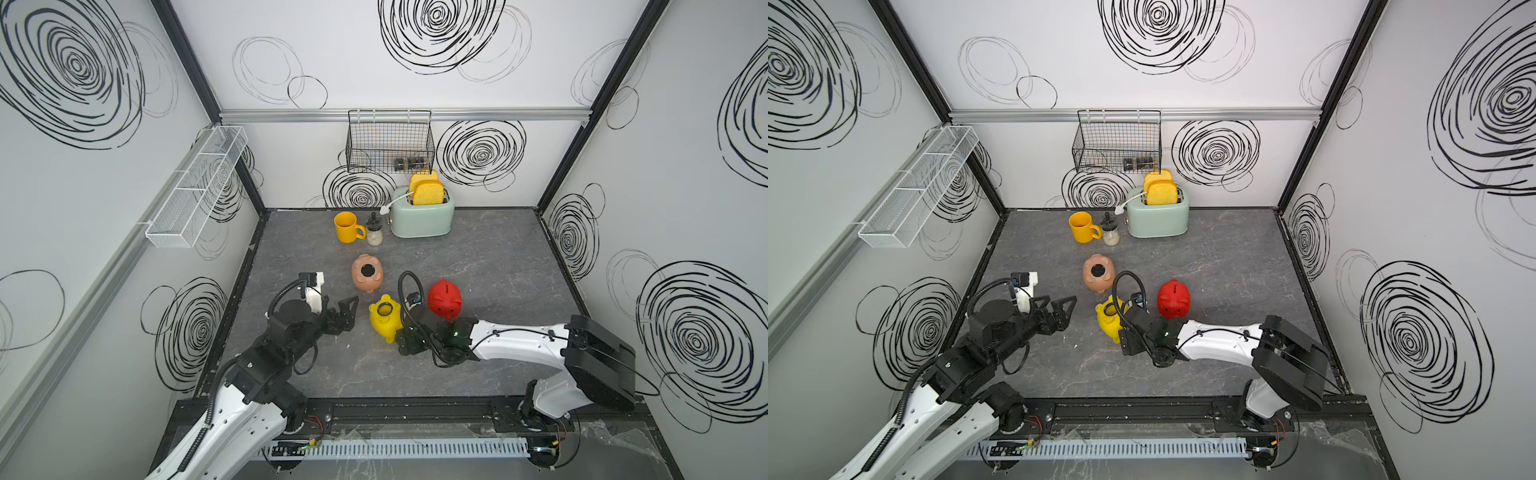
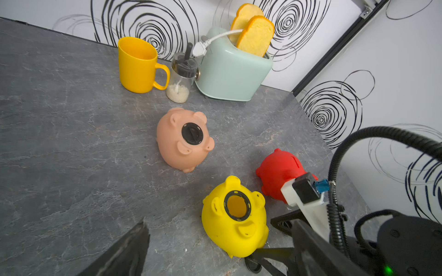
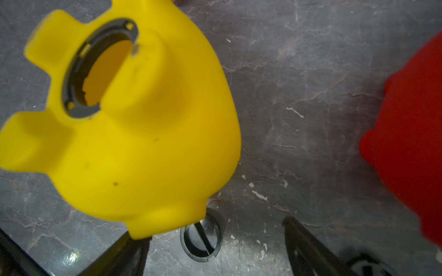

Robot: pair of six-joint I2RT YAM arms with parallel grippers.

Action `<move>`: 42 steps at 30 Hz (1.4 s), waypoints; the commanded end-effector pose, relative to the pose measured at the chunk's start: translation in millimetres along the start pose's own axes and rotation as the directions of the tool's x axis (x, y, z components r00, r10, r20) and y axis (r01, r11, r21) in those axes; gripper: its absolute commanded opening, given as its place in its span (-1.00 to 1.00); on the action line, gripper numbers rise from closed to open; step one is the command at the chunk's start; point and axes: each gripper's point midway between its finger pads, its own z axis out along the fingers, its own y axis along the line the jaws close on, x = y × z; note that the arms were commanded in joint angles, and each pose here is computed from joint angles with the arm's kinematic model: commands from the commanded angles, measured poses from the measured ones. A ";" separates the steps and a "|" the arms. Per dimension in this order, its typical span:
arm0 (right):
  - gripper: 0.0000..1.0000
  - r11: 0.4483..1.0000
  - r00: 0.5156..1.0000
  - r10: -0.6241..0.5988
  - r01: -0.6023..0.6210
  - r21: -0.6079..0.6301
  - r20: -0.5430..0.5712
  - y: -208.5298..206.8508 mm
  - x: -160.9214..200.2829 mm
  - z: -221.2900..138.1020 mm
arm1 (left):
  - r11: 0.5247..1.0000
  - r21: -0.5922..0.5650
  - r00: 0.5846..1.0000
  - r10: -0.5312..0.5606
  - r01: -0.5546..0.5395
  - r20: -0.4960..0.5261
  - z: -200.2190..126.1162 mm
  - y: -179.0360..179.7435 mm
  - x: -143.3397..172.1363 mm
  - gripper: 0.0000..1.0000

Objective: Close piggy banks
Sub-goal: Adjust the piggy bank at the center of the board.

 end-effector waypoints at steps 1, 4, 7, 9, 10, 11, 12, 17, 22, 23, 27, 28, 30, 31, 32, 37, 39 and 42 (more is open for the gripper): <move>0.76 0.999 0.999 0.038 -0.038 -0.001 0.018 -6.2 -2.4 -6.1 | 0.994 0.110 0.999 -0.023 0.025 -0.022 13.3 -20.0 2.8 0.93; 0.75 0.999 0.999 0.044 -0.044 -0.001 0.019 -7.9 -2.0 -6.4 | 0.984 0.176 0.997 -0.031 0.042 -0.068 27.3 -32.7 10.7 0.98; 0.74 0.999 0.999 0.048 -0.048 0.001 0.019 -9.8 -1.8 -6.0 | 0.974 0.225 0.995 -0.013 0.036 -0.102 40.7 -46.8 13.6 0.94; 0.74 0.998 0.998 0.056 -0.056 -0.010 0.025 -8.7 -3.0 -6.7 | 0.962 0.275 0.993 0.030 0.003 -0.117 48.1 -62.2 14.0 0.92; 0.73 0.998 0.998 0.058 -0.058 -0.017 0.026 -8.2 -2.3 -6.3 | 0.955 0.296 0.991 0.051 -0.013 -0.121 51.0 -70.6 14.1 0.88; 0.73 0.998 0.998 0.063 -0.062 -0.025 0.029 -7.8 -2.6 -6.7 | 0.952 0.304 0.990 0.067 -0.027 -0.123 54.5 -76.9 14.2 0.87; 0.72 0.997 0.997 0.068 -0.067 -0.029 0.029 -7.5 -2.1 -6.7 | 0.951 0.307 0.990 0.077 -0.037 -0.119 57.5 -80.9 13.4 0.86; 0.69 0.996 0.996 0.077 -0.076 -0.048 0.034 -4.7 -3.0 -6.8 | 0.970 0.241 0.985 0.082 -0.043 -0.150 87.3 -75.8 12.5 0.67; 0.67 0.995 0.997 0.077 -0.075 -0.058 0.031 -3.1 -2.8 -6.8 | 0.982 0.187 0.981 0.067 -0.033 -0.182 113.9 -64.5 12.0 0.42; 0.67 0.995 0.996 0.079 -0.077 -0.061 0.033 -2.5 -3.4 -7.2 | 0.982 0.186 0.981 0.074 -0.040 -0.180 117.5 -64.0 11.4 0.41; 0.65 0.994 0.996 0.082 -0.079 -0.069 0.034 -1.0 -3.8 -6.8 | 0.990 0.140 0.978 0.062 -0.034 -0.200 133.8 -49.8 11.3 0.28; 0.63 0.994 0.996 0.083 -0.080 -0.076 0.033 0.0 -3.7 -6.7 | 0.991 0.130 0.977 0.058 -0.031 -0.206 137.5 -46.4 12.1 0.24; 0.60 0.993 0.996 0.088 -0.085 -0.081 0.030 1.1 -3.0 -5.6 | 0.992 0.121 0.976 0.053 -0.028 -0.213 143.6 -42.5 13.9 0.15; 0.59 0.993 0.995 0.090 -0.087 -0.083 0.030 1.5 -3.0 -5.3 | 0.993 0.111 0.975 0.049 -0.025 -0.218 147.0 -39.5 15.8 0.10; 0.59 0.992 0.995 0.093 -0.090 -0.086 0.032 2.1 -3.6 -5.3 | 0.994 0.105 0.973 0.046 -0.022 -0.225 150.1 -37.1 17.9 0.06; 0.56 0.992 0.995 0.096 -0.093 -0.086 0.031 3.2 -4.5 -4.4 | 0.995 0.102 0.968 0.043 -0.018 -0.247 156.6 -32.1 28.0 0.00; 0.55 0.992 0.995 0.100 -0.097 -0.085 0.031 2.9 -4.5 -4.2 | 0.995 0.099 0.965 0.052 -0.027 -0.255 157.8 -30.0 30.2 -0.03; 0.54 0.992 0.994 0.106 -0.103 -0.078 0.034 1.0 -5.2 -3.9 | 0.996 0.085 0.960 0.058 -0.036 -0.273 159.5 -24.8 36.5 -0.06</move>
